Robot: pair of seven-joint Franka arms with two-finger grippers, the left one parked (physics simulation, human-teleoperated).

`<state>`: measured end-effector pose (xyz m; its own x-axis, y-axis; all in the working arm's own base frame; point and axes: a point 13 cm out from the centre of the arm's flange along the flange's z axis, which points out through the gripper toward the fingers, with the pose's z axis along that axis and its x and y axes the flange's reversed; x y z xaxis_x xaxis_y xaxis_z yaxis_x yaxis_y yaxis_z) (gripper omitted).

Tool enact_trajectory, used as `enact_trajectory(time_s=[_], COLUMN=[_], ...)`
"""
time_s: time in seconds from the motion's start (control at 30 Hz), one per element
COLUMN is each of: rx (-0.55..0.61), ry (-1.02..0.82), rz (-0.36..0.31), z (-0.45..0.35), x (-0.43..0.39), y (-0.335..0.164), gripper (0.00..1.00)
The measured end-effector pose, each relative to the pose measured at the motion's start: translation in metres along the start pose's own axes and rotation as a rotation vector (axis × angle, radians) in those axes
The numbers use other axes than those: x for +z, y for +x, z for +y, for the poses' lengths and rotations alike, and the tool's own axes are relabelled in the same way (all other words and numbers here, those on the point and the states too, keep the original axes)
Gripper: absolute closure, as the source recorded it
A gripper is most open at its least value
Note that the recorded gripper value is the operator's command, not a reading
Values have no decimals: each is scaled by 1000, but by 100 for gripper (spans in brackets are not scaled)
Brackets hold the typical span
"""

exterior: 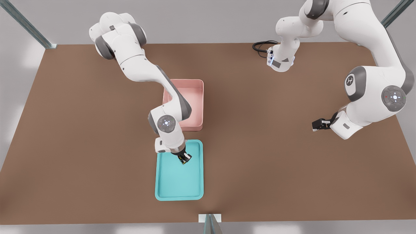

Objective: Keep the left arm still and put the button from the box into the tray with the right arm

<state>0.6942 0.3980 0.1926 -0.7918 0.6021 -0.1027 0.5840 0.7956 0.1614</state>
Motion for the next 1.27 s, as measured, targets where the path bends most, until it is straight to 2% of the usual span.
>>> enact_trajectory(time_s=[0.23, 0.4, 0.47, 0.57, 0.6, 0.67, 0.73, 0.87, 1.13, 1.27], rx=[-7, -2, 1, 4, 8, 69, 144, 261, 8, -121], ry=[31, 37, 37, 24, 3, -24, 41, 193, 202, 193], rz=[17, 18, 17, 9, -7, -38, -23, 34, 228, 265], z=[-6, -9, -10, -5, 1, -19, -101, -310, -372, -374], x=[46, 58, 58, 46, 11, -93, -139, -192, -201, -199], y=[20, 22, 22, 18, 7, -62, -141, -236, -213, -206], gripper=[57, 51, 0, 0, 0, 0, 0, 0, 0, 0])
